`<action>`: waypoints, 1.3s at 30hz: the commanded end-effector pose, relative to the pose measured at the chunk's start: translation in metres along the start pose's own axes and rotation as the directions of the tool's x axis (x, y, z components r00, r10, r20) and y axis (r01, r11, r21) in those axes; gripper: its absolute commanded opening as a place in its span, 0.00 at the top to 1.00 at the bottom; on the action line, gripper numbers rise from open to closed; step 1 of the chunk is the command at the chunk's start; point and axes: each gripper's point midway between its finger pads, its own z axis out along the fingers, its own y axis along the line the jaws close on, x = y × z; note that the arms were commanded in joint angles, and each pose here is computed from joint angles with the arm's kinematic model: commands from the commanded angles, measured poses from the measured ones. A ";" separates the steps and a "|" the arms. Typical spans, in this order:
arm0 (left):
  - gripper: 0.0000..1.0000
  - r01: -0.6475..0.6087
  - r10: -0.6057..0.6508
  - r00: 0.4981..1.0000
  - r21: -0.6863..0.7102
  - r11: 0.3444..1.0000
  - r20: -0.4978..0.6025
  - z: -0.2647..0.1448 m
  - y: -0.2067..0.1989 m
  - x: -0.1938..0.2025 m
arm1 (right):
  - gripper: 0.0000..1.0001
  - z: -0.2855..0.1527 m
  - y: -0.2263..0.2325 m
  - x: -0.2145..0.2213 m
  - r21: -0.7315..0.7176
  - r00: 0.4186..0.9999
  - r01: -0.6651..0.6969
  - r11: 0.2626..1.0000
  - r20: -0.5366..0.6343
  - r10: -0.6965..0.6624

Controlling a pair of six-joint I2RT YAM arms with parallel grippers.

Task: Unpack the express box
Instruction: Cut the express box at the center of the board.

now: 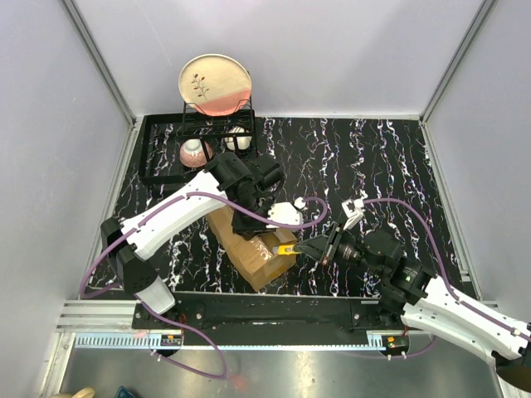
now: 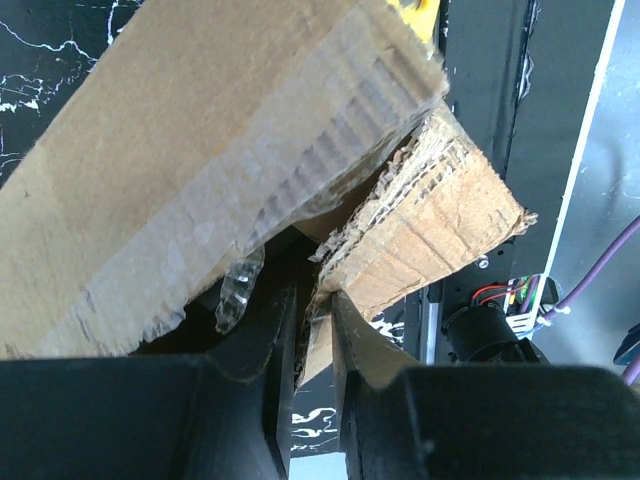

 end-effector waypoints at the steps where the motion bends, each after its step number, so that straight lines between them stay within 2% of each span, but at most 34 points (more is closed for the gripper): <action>1: 1.00 0.029 -0.021 0.998 -0.111 0.993 0.066 -0.020 0.016 -0.017 | 1.00 -0.013 -0.016 0.039 0.014 0.975 -0.079 0.997 -0.207 0.080; 14: 1.00 0.103 -0.094 0.993 -0.145 0.984 0.073 -0.013 0.025 -0.029 | 1.00 0.014 0.002 0.040 -0.069 0.943 -0.127 0.989 -0.318 0.099; 21: 1.00 0.139 -0.127 0.989 -0.189 0.972 0.072 -0.011 0.034 -0.028 | 1.00 0.001 0.012 0.045 -0.100 0.914 -0.157 0.982 -0.391 0.106; 23: 1.00 0.155 -0.142 0.987 -0.205 0.967 0.075 -0.013 0.037 -0.029 | 1.00 -0.005 0.024 0.040 -0.150 0.917 -0.130 0.980 -0.393 0.062; 27: 1.00 0.204 -0.188 0.978 -0.235 0.950 0.090 -0.017 0.048 -0.026 | 1.00 -0.019 0.032 0.049 -0.169 0.878 -0.135 0.976 -0.477 0.039; 33: 1.00 0.290 -0.268 0.956 -0.262 0.920 0.116 -0.021 0.059 -0.021 | 1.00 -0.031 0.050 0.049 -0.242 0.859 -0.135 0.961 -0.512 -0.009; 37: 1.00 0.339 -0.310 0.940 -0.274 0.900 0.144 -0.025 0.068 -0.022 | 1.00 -0.043 0.076 0.037 -0.337 0.858 -0.072 0.939 -0.501 -0.115; 39: 1.00 0.359 -0.325 0.932 -0.276 0.892 0.161 -0.029 0.071 -0.024 | 1.00 -0.047 0.077 0.036 -0.329 0.851 -0.040 0.943 -0.506 -0.141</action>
